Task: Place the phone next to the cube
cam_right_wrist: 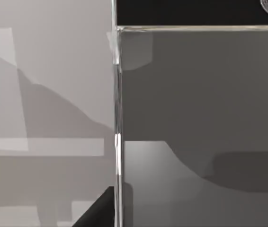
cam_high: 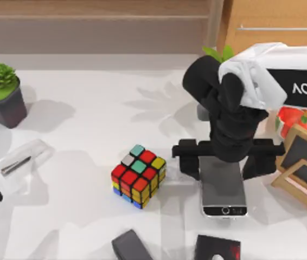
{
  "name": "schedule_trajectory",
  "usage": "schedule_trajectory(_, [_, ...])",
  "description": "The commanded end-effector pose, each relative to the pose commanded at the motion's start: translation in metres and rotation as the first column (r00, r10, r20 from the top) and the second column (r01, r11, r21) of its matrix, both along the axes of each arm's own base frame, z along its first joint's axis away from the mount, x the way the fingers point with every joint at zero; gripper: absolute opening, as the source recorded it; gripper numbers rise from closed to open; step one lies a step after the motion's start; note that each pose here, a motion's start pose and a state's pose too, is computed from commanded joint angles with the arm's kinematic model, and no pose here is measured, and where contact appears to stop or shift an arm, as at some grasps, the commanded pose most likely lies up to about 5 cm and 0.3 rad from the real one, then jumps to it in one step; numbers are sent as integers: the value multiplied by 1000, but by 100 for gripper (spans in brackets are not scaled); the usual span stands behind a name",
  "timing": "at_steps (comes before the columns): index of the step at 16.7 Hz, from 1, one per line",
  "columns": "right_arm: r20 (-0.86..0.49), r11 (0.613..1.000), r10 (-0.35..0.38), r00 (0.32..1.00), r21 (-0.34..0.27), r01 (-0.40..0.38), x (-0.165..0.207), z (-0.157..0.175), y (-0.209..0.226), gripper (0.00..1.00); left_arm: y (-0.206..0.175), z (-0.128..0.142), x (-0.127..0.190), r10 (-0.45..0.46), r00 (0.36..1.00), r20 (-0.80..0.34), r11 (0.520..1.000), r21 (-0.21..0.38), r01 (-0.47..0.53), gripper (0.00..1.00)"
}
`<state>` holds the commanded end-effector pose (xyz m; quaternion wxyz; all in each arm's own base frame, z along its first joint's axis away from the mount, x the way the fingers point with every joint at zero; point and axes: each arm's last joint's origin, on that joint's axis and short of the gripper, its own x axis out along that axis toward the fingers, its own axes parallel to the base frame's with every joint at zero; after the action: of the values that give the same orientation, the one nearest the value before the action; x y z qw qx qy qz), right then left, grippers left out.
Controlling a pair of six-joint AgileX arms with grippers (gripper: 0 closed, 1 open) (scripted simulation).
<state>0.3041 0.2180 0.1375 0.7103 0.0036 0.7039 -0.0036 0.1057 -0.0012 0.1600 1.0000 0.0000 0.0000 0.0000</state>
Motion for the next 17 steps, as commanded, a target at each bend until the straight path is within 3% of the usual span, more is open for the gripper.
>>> schedule_trajectory(1, [0, 1000, 0, 1000, 0, 0, 0, 0, 0, 0, 0, 0, 0, 0, 1000, 0, 1000, 0, 0, 100])
schedule_trajectory(14, [0, 1000, 0, 1000, 0, 0, 0, 0, 0, 98, 0, 0, 0, 0, 1000, 0, 1000, 0, 0, 100])
schedule_trajectory(17, [0, 1000, 0, 1000, 0, 0, 0, 0, 0, 100, 0, 0, 0, 0, 1000, 0, 1000, 0, 0, 100])
